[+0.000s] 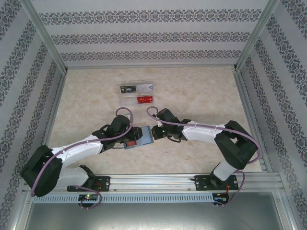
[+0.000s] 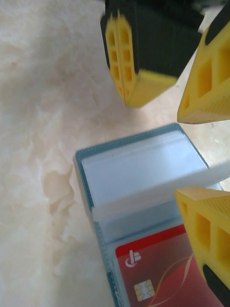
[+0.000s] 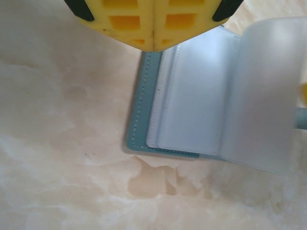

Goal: Take the credit cards out of the card holder

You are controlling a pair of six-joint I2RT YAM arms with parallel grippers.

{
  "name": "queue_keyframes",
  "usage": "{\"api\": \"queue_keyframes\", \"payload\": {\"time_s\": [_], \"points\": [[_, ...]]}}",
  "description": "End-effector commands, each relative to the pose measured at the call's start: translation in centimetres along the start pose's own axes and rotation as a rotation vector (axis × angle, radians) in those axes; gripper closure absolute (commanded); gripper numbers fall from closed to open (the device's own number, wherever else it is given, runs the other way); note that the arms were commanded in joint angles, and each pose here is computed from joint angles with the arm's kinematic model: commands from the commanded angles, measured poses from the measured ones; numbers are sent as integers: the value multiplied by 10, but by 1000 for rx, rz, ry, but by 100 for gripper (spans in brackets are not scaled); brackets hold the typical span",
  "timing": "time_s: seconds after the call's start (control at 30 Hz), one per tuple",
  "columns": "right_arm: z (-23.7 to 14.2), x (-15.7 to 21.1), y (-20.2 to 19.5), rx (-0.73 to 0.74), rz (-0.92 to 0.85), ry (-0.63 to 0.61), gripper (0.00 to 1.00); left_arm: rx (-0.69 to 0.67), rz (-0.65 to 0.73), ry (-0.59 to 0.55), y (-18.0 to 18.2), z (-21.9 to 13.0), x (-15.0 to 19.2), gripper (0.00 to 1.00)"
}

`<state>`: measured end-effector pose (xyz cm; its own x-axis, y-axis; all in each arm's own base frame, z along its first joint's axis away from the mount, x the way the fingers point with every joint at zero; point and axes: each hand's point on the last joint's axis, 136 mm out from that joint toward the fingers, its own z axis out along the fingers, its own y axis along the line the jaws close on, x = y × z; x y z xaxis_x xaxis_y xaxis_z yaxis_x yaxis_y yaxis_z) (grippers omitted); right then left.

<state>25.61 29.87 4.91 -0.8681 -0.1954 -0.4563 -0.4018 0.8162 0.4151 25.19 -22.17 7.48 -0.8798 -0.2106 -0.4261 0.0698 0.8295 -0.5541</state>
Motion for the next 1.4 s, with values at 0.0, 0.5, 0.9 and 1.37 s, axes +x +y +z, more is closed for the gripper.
{"api": "queue_keyframes", "payload": {"time_s": [0.0,0.5,0.9,1.37], "points": [[-6,-8,11,1,-6,-24,100,20,29,17,-9,11,-2,59],[-13,-4,9,22,-15,-29,99,70,18,12,-22,8,-7,38],[-13,-10,21,11,-43,-28,97,14,39,-84,-7,-34,-13,35],[-6,-6,21,27,-68,-5,95,-161,-22,-92,50,-30,-1,37]]}}
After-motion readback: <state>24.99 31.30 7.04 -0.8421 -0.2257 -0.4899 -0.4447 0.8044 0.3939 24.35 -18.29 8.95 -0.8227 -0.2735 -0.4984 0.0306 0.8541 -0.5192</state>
